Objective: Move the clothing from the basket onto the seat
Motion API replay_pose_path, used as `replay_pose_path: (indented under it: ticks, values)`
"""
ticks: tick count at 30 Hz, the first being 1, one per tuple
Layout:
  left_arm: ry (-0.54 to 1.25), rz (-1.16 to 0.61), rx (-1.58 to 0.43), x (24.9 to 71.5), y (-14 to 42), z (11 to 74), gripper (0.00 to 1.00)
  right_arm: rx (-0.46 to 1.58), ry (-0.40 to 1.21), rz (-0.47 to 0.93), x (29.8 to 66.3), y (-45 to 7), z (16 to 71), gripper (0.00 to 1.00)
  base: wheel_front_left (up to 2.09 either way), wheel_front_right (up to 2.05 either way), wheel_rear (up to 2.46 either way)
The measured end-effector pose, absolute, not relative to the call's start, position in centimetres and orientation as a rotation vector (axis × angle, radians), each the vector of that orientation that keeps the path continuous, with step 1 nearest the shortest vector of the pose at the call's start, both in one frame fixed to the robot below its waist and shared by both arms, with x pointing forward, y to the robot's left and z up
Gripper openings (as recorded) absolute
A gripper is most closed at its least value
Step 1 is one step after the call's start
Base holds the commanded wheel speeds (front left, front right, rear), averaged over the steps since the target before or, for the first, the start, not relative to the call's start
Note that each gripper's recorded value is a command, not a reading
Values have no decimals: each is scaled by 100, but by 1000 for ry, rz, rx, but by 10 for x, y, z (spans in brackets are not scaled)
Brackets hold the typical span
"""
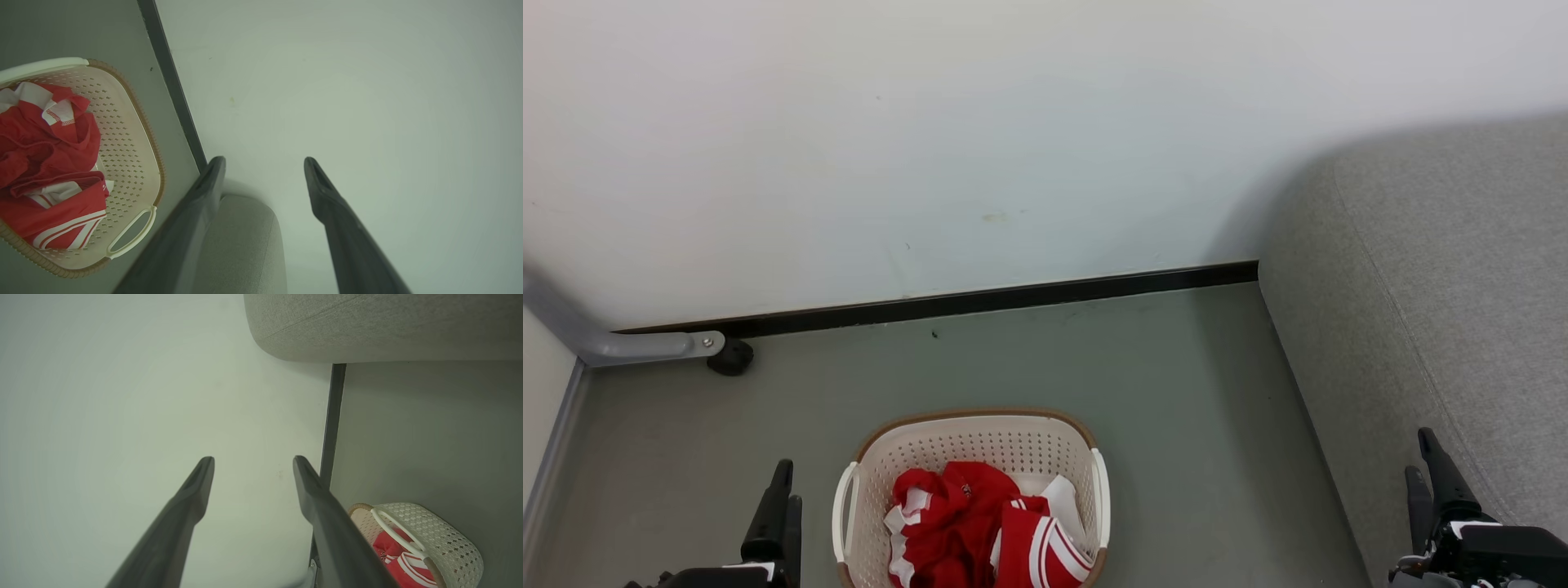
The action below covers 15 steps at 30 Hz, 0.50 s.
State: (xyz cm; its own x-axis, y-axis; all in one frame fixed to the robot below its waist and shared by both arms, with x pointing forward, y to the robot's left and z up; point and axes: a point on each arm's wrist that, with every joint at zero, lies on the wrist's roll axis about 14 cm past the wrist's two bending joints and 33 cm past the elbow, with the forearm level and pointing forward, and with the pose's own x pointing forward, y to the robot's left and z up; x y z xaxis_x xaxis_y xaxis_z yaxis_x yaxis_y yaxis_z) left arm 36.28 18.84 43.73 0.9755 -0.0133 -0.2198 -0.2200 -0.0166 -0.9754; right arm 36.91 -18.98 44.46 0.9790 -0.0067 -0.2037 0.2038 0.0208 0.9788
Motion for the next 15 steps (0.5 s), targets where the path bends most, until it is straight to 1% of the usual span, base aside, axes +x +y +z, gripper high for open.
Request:
replay_pose_path:
  ticks: [15]
  values:
    - [184,147,-1449,374,189,442,100,1346,188,-93,385,-176,453,100,0,0,0]
